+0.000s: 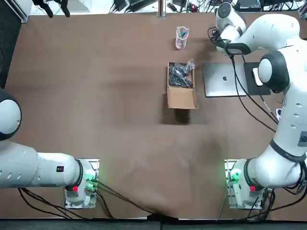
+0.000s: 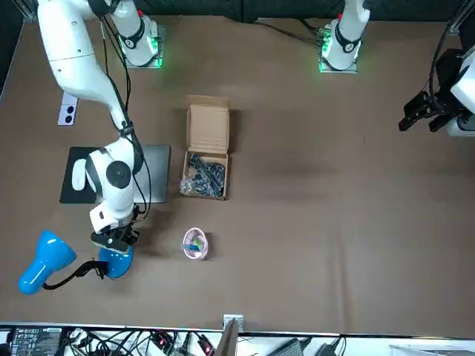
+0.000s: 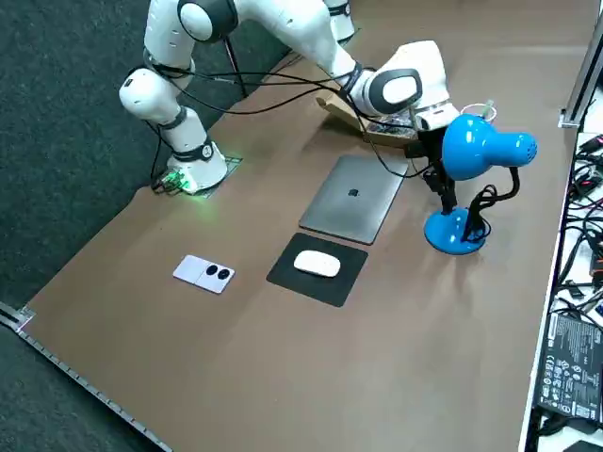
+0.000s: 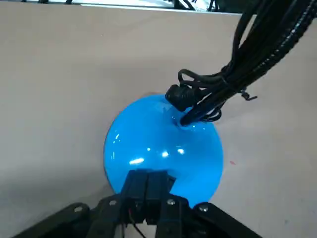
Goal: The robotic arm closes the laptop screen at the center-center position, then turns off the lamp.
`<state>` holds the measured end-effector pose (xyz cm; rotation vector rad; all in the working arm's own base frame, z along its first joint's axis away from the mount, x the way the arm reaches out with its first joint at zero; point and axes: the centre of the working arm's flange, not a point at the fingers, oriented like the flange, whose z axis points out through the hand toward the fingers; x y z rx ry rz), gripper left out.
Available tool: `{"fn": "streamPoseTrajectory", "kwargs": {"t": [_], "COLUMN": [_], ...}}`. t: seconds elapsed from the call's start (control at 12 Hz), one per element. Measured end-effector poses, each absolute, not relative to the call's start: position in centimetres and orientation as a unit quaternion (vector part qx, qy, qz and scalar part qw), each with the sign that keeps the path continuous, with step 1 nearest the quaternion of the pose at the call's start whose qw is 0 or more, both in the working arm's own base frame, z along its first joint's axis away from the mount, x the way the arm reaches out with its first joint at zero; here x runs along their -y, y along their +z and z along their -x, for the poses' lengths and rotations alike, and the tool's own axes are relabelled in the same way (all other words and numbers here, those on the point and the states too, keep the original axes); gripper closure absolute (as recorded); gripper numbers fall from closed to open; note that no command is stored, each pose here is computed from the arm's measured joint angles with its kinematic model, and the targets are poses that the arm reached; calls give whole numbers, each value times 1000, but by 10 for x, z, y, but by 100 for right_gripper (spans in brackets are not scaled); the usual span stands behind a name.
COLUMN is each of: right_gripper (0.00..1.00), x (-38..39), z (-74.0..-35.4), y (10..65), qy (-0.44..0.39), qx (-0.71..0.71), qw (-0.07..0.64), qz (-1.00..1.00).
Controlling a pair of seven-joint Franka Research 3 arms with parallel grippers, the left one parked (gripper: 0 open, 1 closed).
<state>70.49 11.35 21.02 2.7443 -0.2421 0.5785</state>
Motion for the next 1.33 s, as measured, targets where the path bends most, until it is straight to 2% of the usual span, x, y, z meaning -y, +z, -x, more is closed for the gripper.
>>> {"fn": "streamPoseTrajectory", "kwargs": {"t": [1.33], "right_gripper": [98], "x": [-110], "z": [-705], "y": [209], "qy": [206], "qx": [85], "qw": [157], "qz": [-962]}}
